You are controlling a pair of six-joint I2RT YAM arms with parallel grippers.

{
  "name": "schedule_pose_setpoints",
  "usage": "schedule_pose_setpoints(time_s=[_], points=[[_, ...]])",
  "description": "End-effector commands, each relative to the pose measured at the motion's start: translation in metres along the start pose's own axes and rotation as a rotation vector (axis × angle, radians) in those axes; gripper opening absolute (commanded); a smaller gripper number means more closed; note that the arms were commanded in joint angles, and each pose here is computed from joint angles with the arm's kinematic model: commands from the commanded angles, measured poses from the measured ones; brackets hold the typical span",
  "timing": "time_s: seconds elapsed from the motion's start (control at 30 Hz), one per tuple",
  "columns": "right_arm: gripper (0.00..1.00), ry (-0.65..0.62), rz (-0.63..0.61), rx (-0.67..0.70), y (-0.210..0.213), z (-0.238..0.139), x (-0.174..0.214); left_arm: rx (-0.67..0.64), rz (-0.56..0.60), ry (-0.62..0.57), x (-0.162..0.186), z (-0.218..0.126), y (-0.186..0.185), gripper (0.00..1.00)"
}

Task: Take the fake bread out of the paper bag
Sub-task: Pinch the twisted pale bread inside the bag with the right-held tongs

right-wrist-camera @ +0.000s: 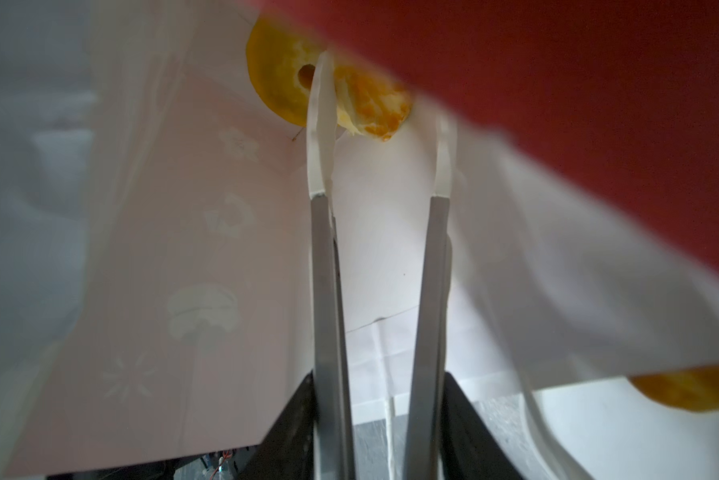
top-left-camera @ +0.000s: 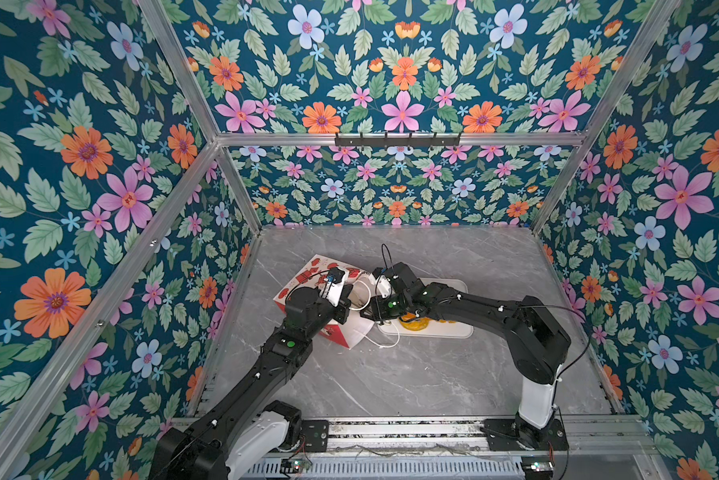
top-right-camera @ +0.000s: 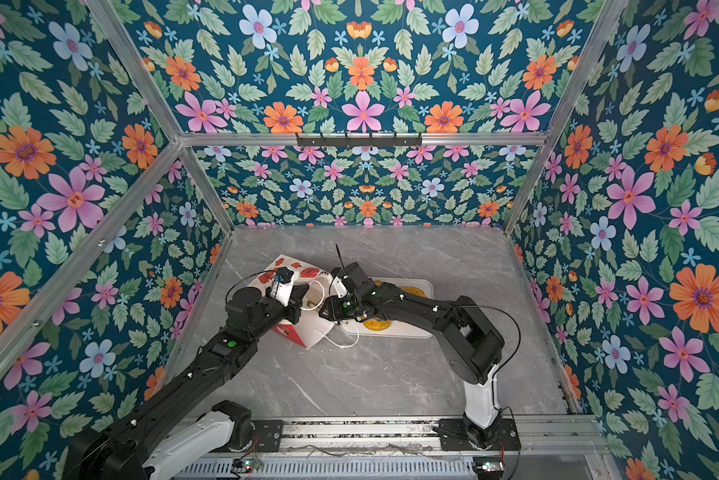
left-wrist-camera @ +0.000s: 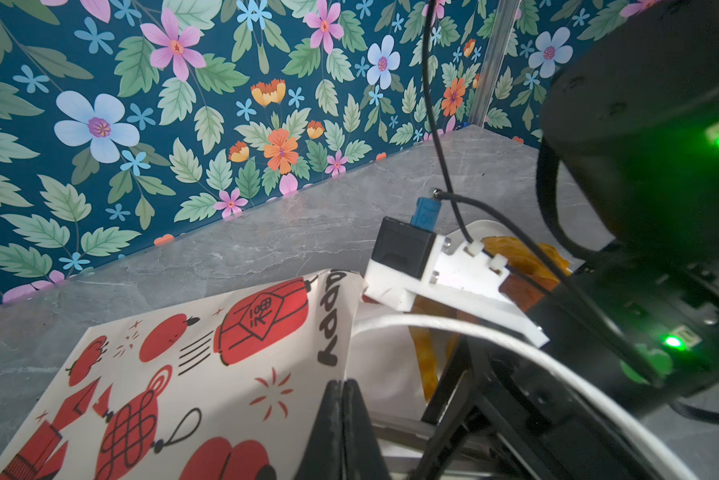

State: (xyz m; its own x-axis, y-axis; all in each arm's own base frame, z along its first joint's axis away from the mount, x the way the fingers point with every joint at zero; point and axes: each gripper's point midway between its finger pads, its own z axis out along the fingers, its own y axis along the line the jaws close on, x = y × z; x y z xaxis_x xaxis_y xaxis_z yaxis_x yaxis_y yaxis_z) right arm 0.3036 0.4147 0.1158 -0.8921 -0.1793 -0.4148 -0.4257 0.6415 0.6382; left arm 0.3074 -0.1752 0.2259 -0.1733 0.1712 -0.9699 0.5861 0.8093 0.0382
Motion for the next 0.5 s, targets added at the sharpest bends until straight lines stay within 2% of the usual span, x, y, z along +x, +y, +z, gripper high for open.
schedule_pose_setpoints(time_s=[0.0, 0.2, 0.47], points=[[0.44, 0.002, 0.014, -0.043, 0.007, 0.005, -0.004, 0.012, 0.005, -0.049, -0.013, -0.002, -0.002, 0.06], [0.43, -0.026, 0.049, -0.083, 0.011, 0.004, -0.005, -0.005, -0.017, -0.052, -0.012, -0.001, 0.001, 0.06], [0.42, -0.098, 0.095, -0.042, 0.001, -0.012, 0.005, -0.078, -0.104, -0.062, -0.017, 0.006, 0.016, 0.07]])
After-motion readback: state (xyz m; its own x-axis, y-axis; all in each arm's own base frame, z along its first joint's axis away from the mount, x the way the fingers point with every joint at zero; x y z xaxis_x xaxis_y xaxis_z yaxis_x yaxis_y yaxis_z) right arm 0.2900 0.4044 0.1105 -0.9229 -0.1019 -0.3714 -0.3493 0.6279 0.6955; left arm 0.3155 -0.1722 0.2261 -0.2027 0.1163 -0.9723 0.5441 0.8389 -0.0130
